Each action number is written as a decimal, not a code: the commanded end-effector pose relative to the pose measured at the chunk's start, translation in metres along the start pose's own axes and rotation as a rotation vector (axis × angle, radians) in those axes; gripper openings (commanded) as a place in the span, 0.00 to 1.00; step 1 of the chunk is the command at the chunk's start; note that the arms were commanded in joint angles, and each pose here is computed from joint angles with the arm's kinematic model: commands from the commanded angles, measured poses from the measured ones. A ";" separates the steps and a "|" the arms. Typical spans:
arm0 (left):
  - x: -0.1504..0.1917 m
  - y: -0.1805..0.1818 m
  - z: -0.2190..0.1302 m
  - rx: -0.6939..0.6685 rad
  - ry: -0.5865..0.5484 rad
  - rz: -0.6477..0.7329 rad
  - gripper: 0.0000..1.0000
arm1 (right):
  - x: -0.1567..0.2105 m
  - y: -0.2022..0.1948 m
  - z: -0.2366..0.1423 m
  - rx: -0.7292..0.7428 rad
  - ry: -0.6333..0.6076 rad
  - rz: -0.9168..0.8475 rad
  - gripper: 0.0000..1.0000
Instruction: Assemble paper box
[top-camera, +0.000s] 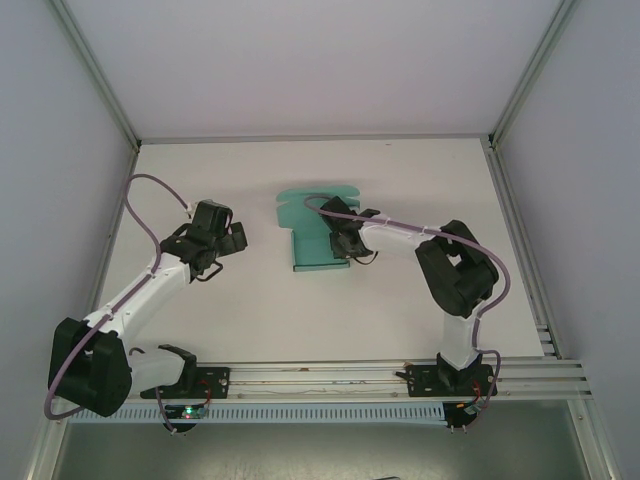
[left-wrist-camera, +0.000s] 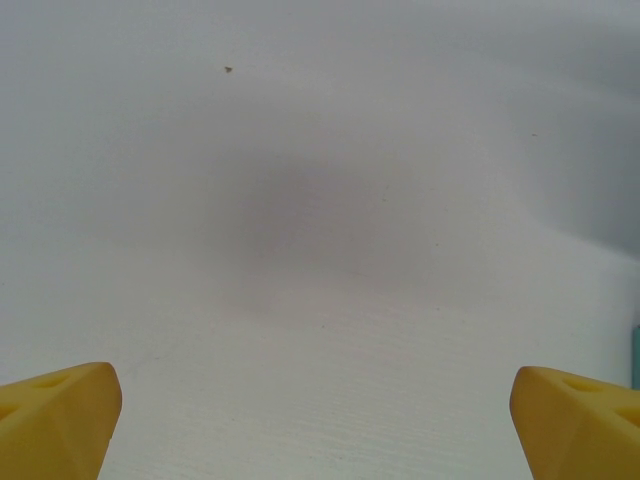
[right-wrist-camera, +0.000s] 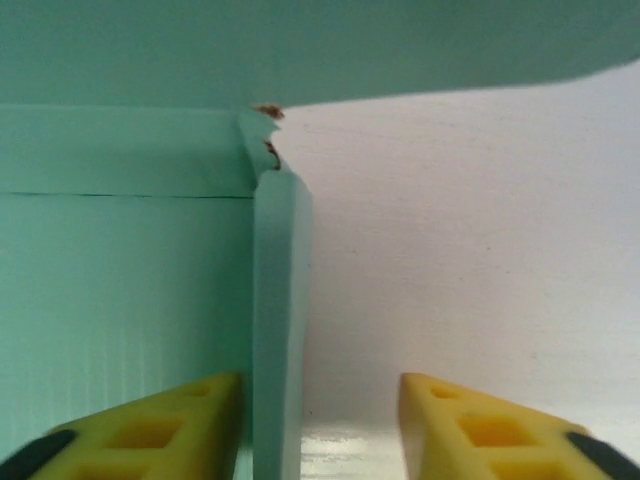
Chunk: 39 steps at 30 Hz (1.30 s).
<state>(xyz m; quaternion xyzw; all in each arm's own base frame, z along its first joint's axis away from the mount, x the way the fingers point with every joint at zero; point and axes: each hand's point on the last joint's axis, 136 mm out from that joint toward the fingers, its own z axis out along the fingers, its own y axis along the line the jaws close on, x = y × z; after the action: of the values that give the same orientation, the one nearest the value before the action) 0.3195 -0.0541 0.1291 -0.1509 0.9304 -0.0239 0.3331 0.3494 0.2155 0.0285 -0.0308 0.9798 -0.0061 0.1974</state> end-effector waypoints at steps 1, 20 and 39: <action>-0.011 -0.007 -0.002 0.050 -0.041 0.001 1.00 | -0.024 0.003 -0.034 -0.028 -0.108 0.004 0.48; -0.058 -0.134 -0.001 0.605 -0.084 0.465 1.00 | -0.104 0.005 -0.135 -0.487 -0.590 -0.761 0.98; -0.033 -0.163 0.044 0.777 0.260 0.847 0.63 | -0.113 0.003 -0.085 -0.749 -0.222 -0.842 0.54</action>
<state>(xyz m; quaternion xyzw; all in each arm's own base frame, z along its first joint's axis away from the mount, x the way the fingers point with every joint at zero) 0.4235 -0.2078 0.1476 0.3521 0.8591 -0.2653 0.2599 0.4330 0.2230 0.1484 -0.4774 0.7994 0.2368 0.2774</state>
